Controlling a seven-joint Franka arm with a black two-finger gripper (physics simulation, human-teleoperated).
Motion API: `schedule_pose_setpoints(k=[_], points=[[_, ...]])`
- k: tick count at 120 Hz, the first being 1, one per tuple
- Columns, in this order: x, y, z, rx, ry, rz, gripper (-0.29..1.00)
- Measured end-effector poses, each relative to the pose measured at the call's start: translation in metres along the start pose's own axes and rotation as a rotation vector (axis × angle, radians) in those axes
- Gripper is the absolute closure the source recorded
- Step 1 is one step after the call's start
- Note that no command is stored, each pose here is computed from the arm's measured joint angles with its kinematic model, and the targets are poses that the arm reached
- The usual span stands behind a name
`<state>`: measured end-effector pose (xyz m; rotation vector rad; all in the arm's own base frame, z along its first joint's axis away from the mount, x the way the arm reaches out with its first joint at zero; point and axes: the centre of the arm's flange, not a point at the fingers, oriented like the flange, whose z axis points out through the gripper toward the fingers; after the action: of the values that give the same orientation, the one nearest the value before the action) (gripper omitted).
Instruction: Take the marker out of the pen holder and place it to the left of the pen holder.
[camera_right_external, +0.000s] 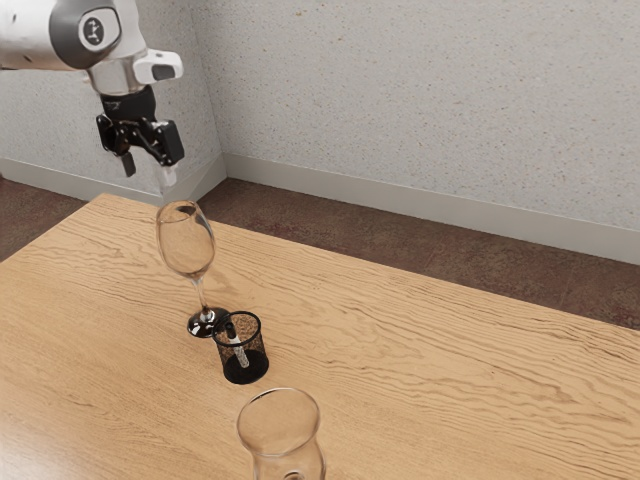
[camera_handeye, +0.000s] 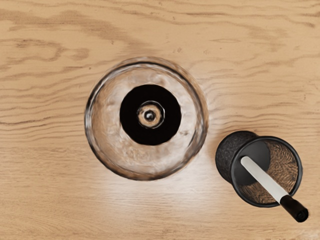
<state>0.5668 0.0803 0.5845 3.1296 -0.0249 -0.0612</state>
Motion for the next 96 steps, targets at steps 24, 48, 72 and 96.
schedule_pose_setpoints(k=[24,48,72,96], points=[[-0.004,0.020,0.079,-0.018,-0.113,0.065,0.02],[-0.033,0.028,0.215,-0.077,-0.248,0.062,0.02],[-0.014,0.060,0.220,-0.083,-0.157,0.054,0.02],[0.026,0.114,0.239,-0.016,-0.109,0.117,0.02]])
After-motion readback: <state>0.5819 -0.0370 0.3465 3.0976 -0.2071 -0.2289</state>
